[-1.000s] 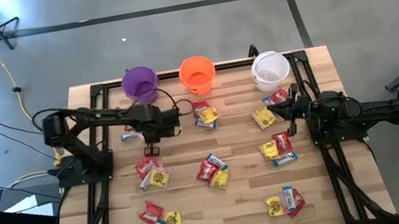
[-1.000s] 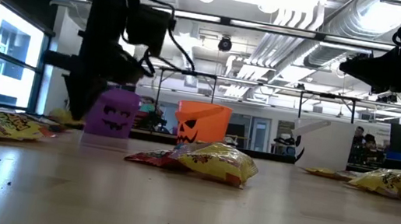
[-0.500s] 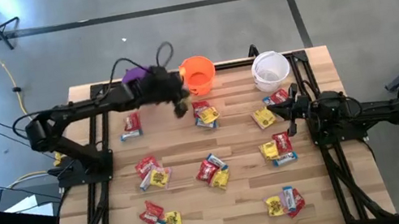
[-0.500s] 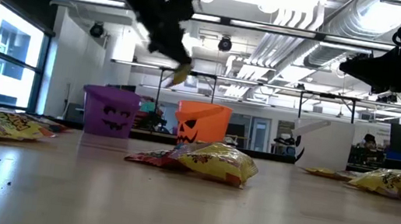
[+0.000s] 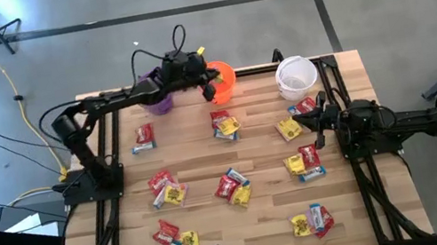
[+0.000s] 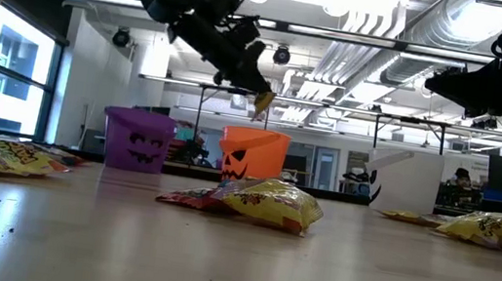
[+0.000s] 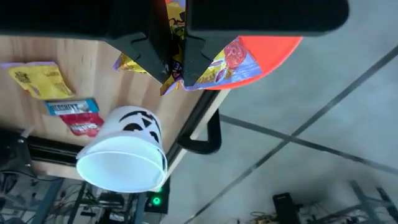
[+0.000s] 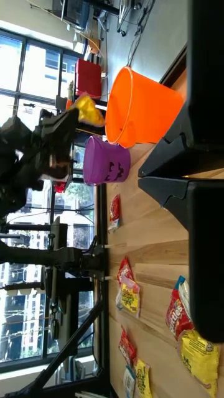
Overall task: Sort candy
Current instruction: Put the yellow candy into the orange bucket
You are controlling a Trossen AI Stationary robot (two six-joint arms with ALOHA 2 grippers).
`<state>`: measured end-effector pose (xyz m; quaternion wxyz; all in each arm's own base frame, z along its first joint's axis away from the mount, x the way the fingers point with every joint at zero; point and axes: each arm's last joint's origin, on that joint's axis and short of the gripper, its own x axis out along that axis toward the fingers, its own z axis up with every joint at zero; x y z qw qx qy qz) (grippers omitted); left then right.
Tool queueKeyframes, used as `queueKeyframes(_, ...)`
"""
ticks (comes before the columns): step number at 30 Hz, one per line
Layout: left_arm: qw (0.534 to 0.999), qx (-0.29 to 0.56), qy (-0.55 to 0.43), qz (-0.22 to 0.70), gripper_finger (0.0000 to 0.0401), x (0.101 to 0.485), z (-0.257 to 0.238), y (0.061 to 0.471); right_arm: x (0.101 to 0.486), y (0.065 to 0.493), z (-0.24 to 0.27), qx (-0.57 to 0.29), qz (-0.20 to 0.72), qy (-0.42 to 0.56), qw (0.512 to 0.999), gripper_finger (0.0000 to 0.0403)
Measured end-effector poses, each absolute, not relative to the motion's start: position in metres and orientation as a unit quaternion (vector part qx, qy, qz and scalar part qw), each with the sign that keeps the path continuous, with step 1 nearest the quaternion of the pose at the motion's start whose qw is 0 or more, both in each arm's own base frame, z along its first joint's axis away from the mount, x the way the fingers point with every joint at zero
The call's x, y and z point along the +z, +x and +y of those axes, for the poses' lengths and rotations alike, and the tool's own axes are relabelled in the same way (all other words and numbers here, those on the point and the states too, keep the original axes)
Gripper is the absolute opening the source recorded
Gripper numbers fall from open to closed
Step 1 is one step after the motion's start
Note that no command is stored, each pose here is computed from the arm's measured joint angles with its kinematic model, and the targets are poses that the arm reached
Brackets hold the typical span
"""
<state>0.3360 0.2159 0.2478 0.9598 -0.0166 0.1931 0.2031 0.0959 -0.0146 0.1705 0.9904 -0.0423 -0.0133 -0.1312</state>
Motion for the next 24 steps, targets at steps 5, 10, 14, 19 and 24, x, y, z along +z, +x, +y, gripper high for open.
queueKeyframes(5, 0.960, 0.197, -0.001, 0.199, 0.0003, 0.242, 0.229, 0.355, 0.171, 0.096, -0.015, -0.131, -0.013, -0.042, 0.990, 0.0000)
queueKeyframes(10, 0.959, 0.194, 0.010, 0.204, 0.0003, 0.242, 0.237, 0.368, 0.170, 0.096, -0.015, -0.131, -0.013, -0.042, 0.990, 0.0000)
queueKeyframes(14, 0.956, 0.189, 0.015, 0.224, 0.0003, 0.234, 0.241, 0.373, 0.171, 0.096, -0.015, -0.131, -0.013, -0.042, 0.990, 0.0000)
queueKeyframes(19, 0.953, 0.185, 0.022, 0.240, 0.0005, 0.229, 0.241, 0.374, 0.171, 0.096, -0.015, -0.131, -0.014, -0.042, 0.990, 0.0000)
queueKeyframes(24, 0.952, 0.184, 0.026, 0.244, 0.0028, 0.229, 0.241, 0.373, 0.171, 0.096, -0.015, -0.131, -0.014, -0.042, 0.990, 0.0000)
